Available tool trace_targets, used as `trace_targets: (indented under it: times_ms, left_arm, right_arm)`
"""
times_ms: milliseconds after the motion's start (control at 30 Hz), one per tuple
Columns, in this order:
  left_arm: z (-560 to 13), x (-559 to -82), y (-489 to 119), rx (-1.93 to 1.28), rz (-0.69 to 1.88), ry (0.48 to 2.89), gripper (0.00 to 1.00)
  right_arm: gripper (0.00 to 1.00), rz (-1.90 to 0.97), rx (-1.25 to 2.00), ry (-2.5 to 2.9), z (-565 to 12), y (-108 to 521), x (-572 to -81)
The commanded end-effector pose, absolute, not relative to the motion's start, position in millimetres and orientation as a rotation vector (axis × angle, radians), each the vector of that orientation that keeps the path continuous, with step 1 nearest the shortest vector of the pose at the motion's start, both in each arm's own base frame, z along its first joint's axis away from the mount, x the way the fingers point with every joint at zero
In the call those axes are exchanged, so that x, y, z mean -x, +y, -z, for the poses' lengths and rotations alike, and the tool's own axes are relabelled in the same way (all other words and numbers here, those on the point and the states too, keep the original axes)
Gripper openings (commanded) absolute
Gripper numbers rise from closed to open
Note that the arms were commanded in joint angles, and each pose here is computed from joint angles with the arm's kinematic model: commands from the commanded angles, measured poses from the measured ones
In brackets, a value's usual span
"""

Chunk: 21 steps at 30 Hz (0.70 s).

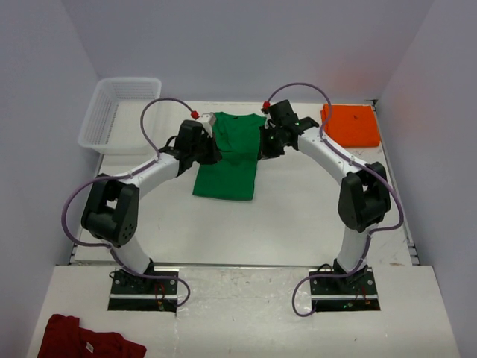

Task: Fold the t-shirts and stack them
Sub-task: Fold the folded rectangular tshirt in 1/3 of the way

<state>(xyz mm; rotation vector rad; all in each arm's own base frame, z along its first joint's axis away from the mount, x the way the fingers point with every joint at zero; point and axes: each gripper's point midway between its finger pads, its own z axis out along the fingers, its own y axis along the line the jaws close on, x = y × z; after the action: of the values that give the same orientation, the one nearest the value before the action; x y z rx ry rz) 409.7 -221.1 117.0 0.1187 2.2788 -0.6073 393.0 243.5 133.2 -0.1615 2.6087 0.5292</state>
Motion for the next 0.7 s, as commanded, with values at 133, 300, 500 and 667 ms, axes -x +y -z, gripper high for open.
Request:
trace_targets:
  times_ms: [133,300,500,667]
  left_arm:
    - [-113.5,-401.4,-254.6,-0.213,0.843,2.233,0.00]
    - [-99.7,-414.4,-267.3,-0.241,0.884,2.249,0.00]
    - [-57.7,-433.3,-284.4,-0.240,0.940,2.314,0.00]
    - [-47.7,-445.0,-292.3,-0.235,0.971,2.307,0.00]
  right_arm:
    - [0.00,-0.901,0.251,2.638,-116.0,294.4,-359.0]
    - [0.00,-0.908,0.293,2.714,-90.7,314.4,-345.9]
    - [0.00,-0.841,0.312,2.765,-71.7,322.2,-331.0]
    - [0.00,-0.789,0.272,2.817,-51.0,312.3,-316.0]
